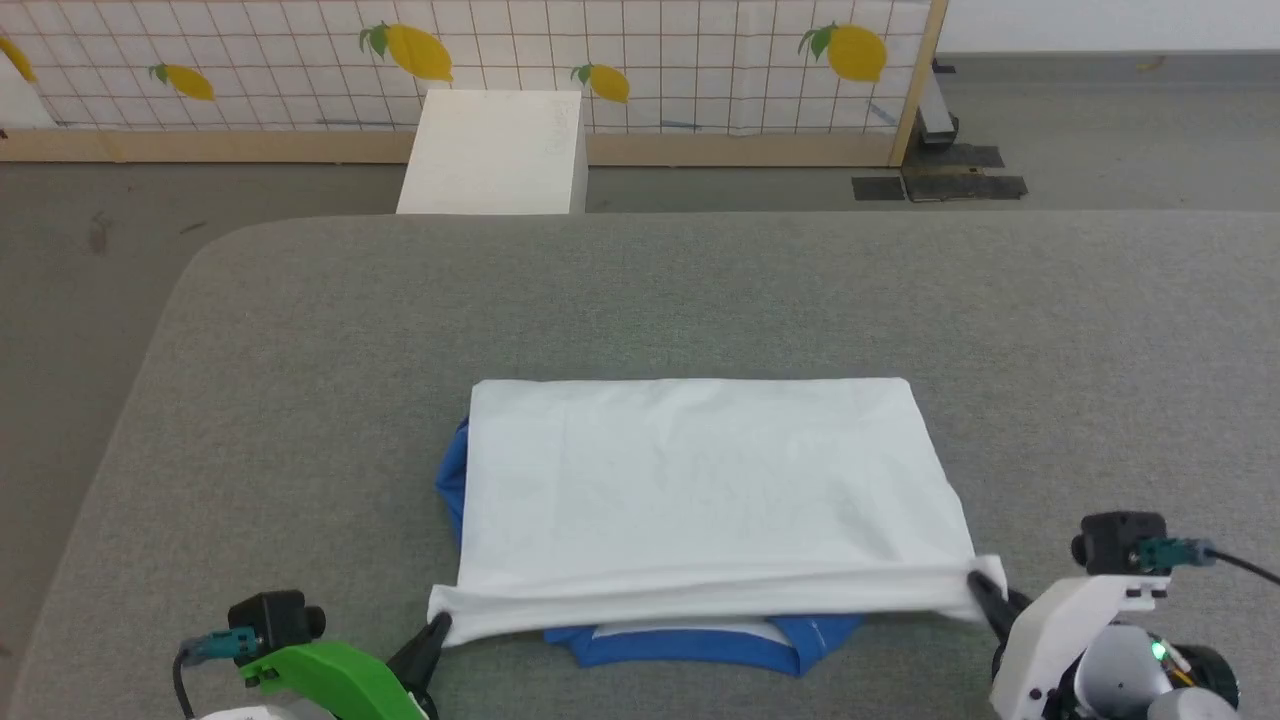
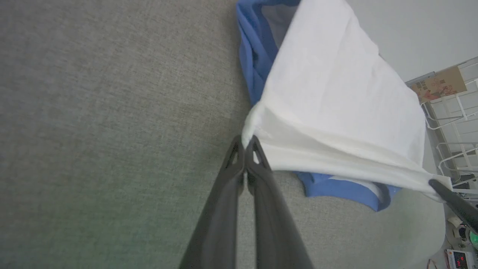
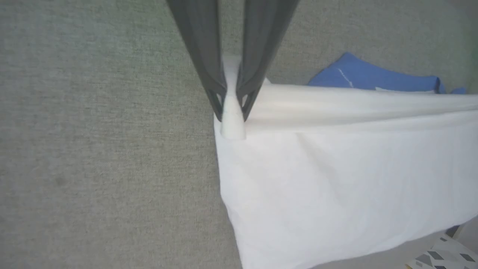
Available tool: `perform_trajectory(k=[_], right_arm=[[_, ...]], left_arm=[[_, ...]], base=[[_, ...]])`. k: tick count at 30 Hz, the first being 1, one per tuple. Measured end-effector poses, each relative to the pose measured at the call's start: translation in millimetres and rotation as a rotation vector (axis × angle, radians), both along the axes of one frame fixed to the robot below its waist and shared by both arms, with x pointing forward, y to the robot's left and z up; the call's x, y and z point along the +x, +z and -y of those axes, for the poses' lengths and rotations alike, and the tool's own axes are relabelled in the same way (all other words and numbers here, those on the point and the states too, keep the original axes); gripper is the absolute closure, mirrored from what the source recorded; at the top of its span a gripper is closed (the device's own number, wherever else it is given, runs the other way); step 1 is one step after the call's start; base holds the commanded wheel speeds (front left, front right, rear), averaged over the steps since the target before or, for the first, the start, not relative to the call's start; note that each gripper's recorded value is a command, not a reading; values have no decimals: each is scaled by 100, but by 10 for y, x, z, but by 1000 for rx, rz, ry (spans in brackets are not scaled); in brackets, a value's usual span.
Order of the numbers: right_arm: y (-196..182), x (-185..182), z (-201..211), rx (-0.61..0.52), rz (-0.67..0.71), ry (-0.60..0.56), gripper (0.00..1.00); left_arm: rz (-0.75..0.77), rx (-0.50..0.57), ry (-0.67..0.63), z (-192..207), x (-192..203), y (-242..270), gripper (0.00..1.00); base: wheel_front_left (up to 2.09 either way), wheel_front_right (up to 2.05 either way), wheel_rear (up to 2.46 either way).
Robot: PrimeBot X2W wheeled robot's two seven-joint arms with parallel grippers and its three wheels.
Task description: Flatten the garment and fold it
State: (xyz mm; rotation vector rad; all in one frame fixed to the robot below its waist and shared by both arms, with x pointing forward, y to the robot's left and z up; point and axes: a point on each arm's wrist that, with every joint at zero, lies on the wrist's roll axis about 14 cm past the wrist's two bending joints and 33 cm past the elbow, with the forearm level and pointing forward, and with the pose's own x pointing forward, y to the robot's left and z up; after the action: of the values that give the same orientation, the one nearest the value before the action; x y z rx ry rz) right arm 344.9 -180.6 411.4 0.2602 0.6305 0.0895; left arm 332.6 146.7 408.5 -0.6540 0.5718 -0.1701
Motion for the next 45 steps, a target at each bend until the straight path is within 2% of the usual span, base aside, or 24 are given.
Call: perform_trajectory(k=[3, 4, 5, 6, 12, 16, 19, 22, 26, 29, 32, 36, 45], right_arm=[[-144, -80, -23, 0, -45, 3, 100], [-162, -87, -27, -2, -47, 4, 100], [-176, -95, -36, -1, -51, 7, 71], [-185, -105, -48, 0, -54, 10, 0], [-90, -197, -33, 4, -49, 44, 0], [50, -324, 102, 16, -59, 43, 0], [265, -321, 243, 35, -33, 15, 0], [516, -227, 408, 44, 29, -28, 0], [678, -3, 482, 34, 52, -40, 0], [595, 150, 357, 29, -3, 9, 0], [464, 278, 184, 25, -65, 73, 0], [190, 370, 62, 7, -170, 134, 0], [-279, 506, -235, -8, -311, 243, 0]], left_arm=[[-29, 4, -1, 4, -12, -103, 100], [-34, 3, 1, 7, -11, -123, 60], [-41, 2, 4, 5, -11, -145, 2], [-47, 4, 5, 0, -14, -164, 0], [-101, 41, -2, -102, -85, -231, 0], [-135, 98, 26, -325, -130, -219, 0], [-106, 156, 76, -567, -81, -112, 0], [39, 217, 164, -800, 120, 201, 0], [403, 317, 293, -1036, 453, 915, 0], [564, 367, 304, -1006, 580, 1229, 0], [666, 399, 261, -853, 675, 1427, 0], [822, 440, 283, -788, 793, 1795, 0], [781, 431, 312, -751, 863, 1519, 0]], base=[[0, 0, 0], [0, 0, 0], [0, 0, 0], [0, 0, 0], [0, 0, 0], [0, 0, 0], [0, 0, 0], [0, 0, 0], [0, 0, 0], [0, 0, 0], [0, 0, 0], [0, 0, 0], [0, 0, 0]])
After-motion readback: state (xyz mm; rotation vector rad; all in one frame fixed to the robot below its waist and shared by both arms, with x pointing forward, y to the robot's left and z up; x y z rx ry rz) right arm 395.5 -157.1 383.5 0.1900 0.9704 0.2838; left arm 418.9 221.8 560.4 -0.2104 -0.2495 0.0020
